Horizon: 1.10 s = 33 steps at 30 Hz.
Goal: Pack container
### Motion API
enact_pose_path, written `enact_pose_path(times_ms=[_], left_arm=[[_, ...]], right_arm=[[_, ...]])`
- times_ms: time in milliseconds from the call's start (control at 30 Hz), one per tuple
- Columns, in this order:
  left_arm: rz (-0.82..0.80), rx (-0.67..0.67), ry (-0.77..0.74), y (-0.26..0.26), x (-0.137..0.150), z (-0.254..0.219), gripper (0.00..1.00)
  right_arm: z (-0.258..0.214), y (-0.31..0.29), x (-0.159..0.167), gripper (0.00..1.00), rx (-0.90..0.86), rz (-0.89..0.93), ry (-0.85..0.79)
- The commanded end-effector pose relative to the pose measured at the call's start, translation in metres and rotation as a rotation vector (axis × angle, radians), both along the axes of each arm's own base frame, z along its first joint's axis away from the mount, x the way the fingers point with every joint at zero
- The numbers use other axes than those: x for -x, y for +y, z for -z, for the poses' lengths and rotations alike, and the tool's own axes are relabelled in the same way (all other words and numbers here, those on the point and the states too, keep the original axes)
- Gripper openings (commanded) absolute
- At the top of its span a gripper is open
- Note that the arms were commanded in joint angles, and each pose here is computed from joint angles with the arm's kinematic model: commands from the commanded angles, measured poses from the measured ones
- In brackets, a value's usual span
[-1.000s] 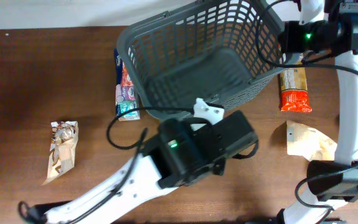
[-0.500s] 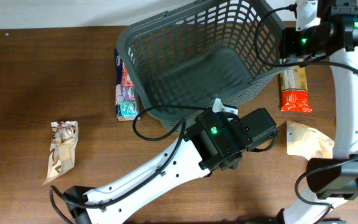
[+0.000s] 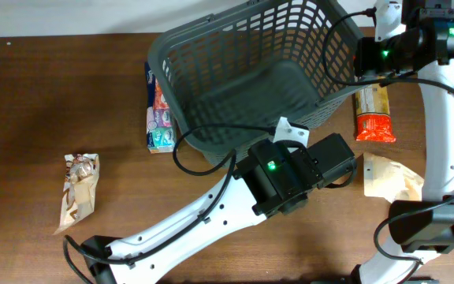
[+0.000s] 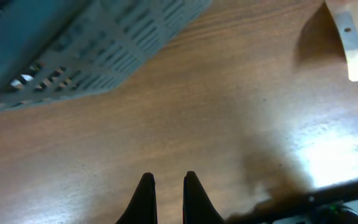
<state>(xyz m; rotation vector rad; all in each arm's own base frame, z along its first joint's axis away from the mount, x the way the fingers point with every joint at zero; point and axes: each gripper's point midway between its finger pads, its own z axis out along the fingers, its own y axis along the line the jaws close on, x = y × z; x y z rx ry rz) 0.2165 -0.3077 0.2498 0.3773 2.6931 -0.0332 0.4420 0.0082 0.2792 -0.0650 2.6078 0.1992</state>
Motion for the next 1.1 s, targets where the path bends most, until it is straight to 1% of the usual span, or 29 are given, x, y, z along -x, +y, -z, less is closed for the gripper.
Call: enact_pose_path(times_ms=[0, 333, 1067], left_arm=[[-0.001, -0.046, -0.050, 0.005, -0.007, 0.000, 0.02], [-0.028, -0.105, -0.028, 0.015, -0.016, 0.012, 0.02], [-0.090, -0.108, -0.040, 0.029, -0.035, 0.011, 0.02]], right_arm=[[0.011, -0.001, 0.000, 0.04, 0.018, 0.003, 0.033], [0.013, -0.002, 0.002, 0.04, 0.020, 0.004, 0.046], [0.020, -0.002, 0.005, 0.04, 0.019, 0.004, 0.070]])
